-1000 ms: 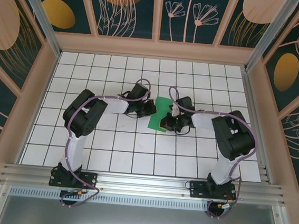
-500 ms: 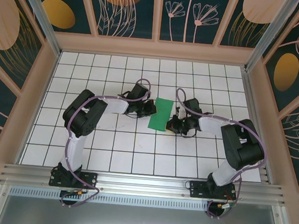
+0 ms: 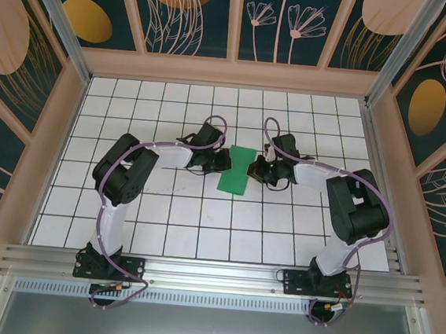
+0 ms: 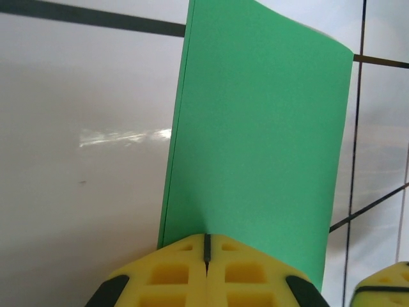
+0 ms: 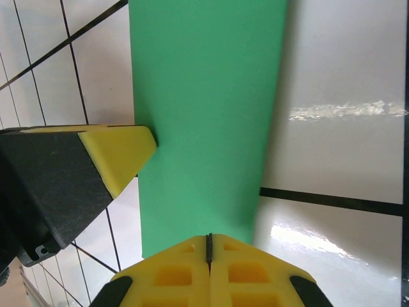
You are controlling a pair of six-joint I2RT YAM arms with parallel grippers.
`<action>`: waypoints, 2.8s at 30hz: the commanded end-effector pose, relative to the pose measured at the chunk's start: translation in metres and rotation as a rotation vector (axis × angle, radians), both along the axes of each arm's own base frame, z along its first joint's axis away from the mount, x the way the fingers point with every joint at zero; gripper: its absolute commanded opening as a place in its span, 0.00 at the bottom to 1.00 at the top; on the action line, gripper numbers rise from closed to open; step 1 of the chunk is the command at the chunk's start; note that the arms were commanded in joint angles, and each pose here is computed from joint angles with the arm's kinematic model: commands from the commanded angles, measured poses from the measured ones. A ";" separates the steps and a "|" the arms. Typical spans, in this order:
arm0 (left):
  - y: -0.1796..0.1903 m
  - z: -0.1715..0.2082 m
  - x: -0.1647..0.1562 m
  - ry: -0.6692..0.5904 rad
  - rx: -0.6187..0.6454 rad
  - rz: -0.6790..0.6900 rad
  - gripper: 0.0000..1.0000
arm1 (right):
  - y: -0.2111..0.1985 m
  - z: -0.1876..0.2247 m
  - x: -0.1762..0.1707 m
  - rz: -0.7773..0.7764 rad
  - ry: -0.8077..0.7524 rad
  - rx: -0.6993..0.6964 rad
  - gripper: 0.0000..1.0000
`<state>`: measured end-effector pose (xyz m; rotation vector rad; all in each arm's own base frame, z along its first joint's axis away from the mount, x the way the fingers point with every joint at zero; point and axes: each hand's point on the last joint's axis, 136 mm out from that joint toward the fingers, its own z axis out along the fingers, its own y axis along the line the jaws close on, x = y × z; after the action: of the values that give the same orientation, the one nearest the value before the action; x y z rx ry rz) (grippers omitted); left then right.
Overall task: Fold a paper plane with a square sheet of paper (pick it up from the middle)
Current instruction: Fold the square sheet of paper in half at the center of the table, then rotate the paper at the center of the table.
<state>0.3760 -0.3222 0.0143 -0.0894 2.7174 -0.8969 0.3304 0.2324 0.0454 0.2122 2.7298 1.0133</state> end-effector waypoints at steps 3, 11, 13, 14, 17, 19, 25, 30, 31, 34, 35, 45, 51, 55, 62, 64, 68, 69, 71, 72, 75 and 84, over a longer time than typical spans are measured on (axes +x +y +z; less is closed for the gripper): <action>0.048 -0.033 -0.026 0.031 0.232 -0.067 0.03 | 0.011 0.008 0.008 -0.005 -0.027 0.024 0.02; 0.038 -0.018 -0.013 -0.130 0.272 -0.278 0.02 | 0.030 0.006 0.037 0.032 -0.067 0.014 0.02; 0.038 -0.013 -0.008 -0.150 0.283 -0.282 0.01 | 0.033 0.000 0.047 0.033 -0.067 -0.001 0.02; 0.037 -0.010 -0.007 -0.155 0.280 -0.285 0.02 | 0.035 -0.002 0.053 0.031 -0.069 -0.009 0.02; 0.031 -0.001 -0.005 -0.173 0.251 -0.288 0.03 | 0.038 -0.010 0.068 0.025 -0.061 -0.039 0.02; 0.029 0.007 -0.002 -0.187 0.239 -0.278 0.04 | 0.036 -0.016 0.074 0.012 -0.054 -0.069 0.02; 0.021 0.035 0.002 -0.189 0.154 -0.203 0.10 | 0.010 -0.037 0.068 -0.090 0.034 -0.175 0.01; 0.011 0.061 -0.005 -0.158 -0.019 -0.084 0.19 | -0.013 -0.034 0.052 -0.213 0.073 -0.211 0.01; 0.010 0.067 -0.008 -0.151 -0.056 -0.056 0.20 | -0.016 -0.031 0.048 -0.237 0.077 -0.206 0.01; 0.009 0.080 -0.017 -0.135 -0.146 0.004 0.20 | -0.018 -0.020 0.038 -0.281 0.077 -0.150 0.01; 0.008 0.081 -0.021 -0.127 -0.166 0.014 0.20 | -0.017 -0.018 0.034 -0.288 0.078 -0.127 0.01; -0.024 0.073 -0.075 -0.053 -0.219 0.043 0.11 | 0.010 0.020 0.004 -0.117 -0.020 0.138 0.00; -0.033 0.062 -0.091 -0.027 -0.226 0.071 0.05 | 0.011 0.014 -0.014 -0.038 -0.028 0.143 0.00; -0.032 0.051 -0.096 -0.005 -0.192 0.094 0.05 | 0.010 0.006 -0.016 -0.017 -0.019 0.120 0.00; -0.003 0.014 -0.100 0.025 -0.016 0.159 0.05 | 0.011 0.010 -0.015 -0.046 -0.029 0.126 0.00; 0.003 0.009 -0.099 0.019 0.017 0.170 0.05 | 0.012 0.012 -0.015 -0.049 -0.038 0.125 0.00; 0.014 -0.001 -0.097 0.004 0.073 0.194 0.05 | 0.012 0.012 -0.016 -0.049 -0.038 0.118 0.00; 0.017 -0.003 -0.098 0.002 0.086 0.196 0.05 | 0.013 0.011 -0.016 -0.048 -0.039 0.114 0.00; 0.020 -0.008 -0.098 0.001 0.107 0.195 0.05 | 0.014 0.011 -0.016 -0.048 -0.042 0.109 0.00; 0.020 -0.009 -0.098 -0.003 0.116 0.186 0.05 | 0.015 0.011 -0.017 -0.045 -0.041 0.104 0.00; 0.029 -0.014 -0.097 -0.021 0.179 0.167 0.05 | 0.016 0.009 -0.017 -0.037 -0.051 0.082 0.00; 0.031 -0.005 -0.085 -0.139 0.284 0.050 0.05 | 0.014 -0.002 0.003 -0.013 -0.089 -0.042 0.01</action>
<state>0.2895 -0.2992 0.0157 -0.1449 2.6513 -0.5979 0.3179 0.2496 0.0448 0.2297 2.6684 1.0473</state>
